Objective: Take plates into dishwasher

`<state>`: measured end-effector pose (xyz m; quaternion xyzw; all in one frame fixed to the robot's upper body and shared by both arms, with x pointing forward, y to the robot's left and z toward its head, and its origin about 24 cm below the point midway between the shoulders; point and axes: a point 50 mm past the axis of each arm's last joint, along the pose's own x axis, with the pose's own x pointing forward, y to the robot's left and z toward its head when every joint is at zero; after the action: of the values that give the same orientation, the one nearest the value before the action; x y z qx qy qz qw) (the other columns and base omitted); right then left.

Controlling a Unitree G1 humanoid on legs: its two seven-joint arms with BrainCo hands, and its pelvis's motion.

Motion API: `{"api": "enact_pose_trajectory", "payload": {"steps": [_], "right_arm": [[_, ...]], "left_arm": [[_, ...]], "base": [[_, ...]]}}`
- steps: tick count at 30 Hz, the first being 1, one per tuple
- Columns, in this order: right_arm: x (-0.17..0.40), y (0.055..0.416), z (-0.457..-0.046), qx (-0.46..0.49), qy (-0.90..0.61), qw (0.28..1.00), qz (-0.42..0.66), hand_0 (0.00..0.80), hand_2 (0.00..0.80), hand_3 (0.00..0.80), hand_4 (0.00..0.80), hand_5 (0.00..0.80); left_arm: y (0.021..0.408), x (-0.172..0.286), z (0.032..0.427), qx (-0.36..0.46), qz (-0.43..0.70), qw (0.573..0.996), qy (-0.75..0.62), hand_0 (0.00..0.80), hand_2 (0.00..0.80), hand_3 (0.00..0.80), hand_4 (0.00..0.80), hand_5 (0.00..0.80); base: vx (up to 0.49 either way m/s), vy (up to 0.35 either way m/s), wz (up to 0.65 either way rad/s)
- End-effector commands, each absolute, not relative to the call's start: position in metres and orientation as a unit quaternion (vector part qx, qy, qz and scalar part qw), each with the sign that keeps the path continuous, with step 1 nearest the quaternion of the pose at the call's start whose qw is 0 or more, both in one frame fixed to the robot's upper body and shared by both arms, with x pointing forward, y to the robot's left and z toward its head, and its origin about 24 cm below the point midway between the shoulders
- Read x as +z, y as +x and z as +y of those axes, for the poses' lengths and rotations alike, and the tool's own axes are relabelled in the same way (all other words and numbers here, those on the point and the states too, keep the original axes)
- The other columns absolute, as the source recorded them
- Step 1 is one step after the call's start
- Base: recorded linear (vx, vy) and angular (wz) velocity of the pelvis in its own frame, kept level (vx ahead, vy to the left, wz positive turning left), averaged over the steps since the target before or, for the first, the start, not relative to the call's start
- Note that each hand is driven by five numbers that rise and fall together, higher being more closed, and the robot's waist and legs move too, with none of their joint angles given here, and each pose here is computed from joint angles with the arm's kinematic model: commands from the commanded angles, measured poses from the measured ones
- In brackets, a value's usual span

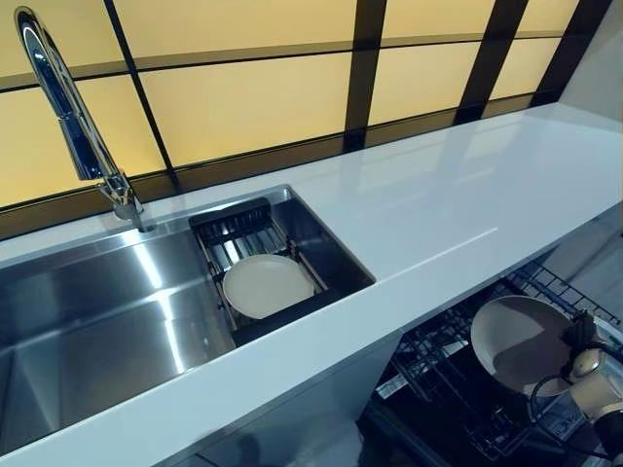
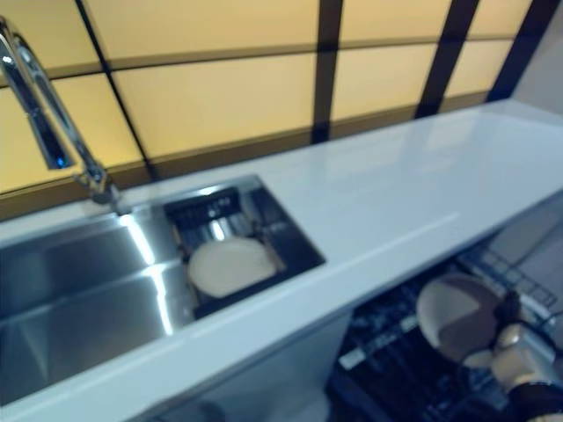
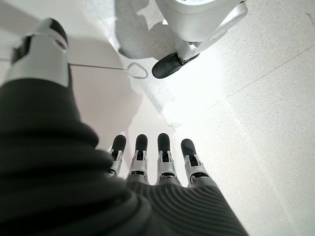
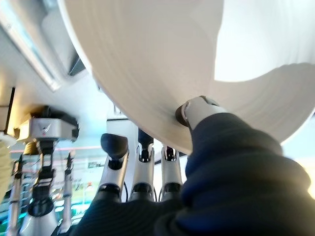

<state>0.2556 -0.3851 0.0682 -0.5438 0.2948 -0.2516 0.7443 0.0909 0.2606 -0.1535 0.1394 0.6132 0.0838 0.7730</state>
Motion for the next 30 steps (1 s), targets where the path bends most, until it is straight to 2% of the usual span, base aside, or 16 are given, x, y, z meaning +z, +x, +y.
{"api": "enact_pose_trajectory", "payload": {"steps": [1, 11, 30], "right_arm": [[0.097, 0.286, -0.372, -0.263, -0.587, 0.727, 0.241, 0.8, 0.8, 0.8, 0.8, 0.8], [0.074, 0.294, -0.36, -0.229, -0.61, 0.706, 0.276, 0.8, 0.8, 0.8, 0.8, 0.8], [0.021, 0.286, -0.342, -0.166, -0.585, 0.703, 0.369, 0.8, 0.8, 0.8, 0.8, 0.8]], "left_arm": [[0.104, -0.151, 0.262, 0.067, 0.607, 0.773, 0.172, 0.0, 0.0, 0.0, 0.0, 0.0], [0.111, -0.15, 0.258, 0.058, 0.599, 0.78, 0.17, 0.0, 0.0, 0.0, 0.0, 0.0], [0.116, -0.151, 0.25, 0.033, 0.595, 0.783, 0.177, 0.0, 0.0, 0.0, 0.0, 0.0]], "base": [[-0.012, -0.013, 0.04], [-0.015, 0.014, 0.06], [0.0, 0.005, 0.03]]}}
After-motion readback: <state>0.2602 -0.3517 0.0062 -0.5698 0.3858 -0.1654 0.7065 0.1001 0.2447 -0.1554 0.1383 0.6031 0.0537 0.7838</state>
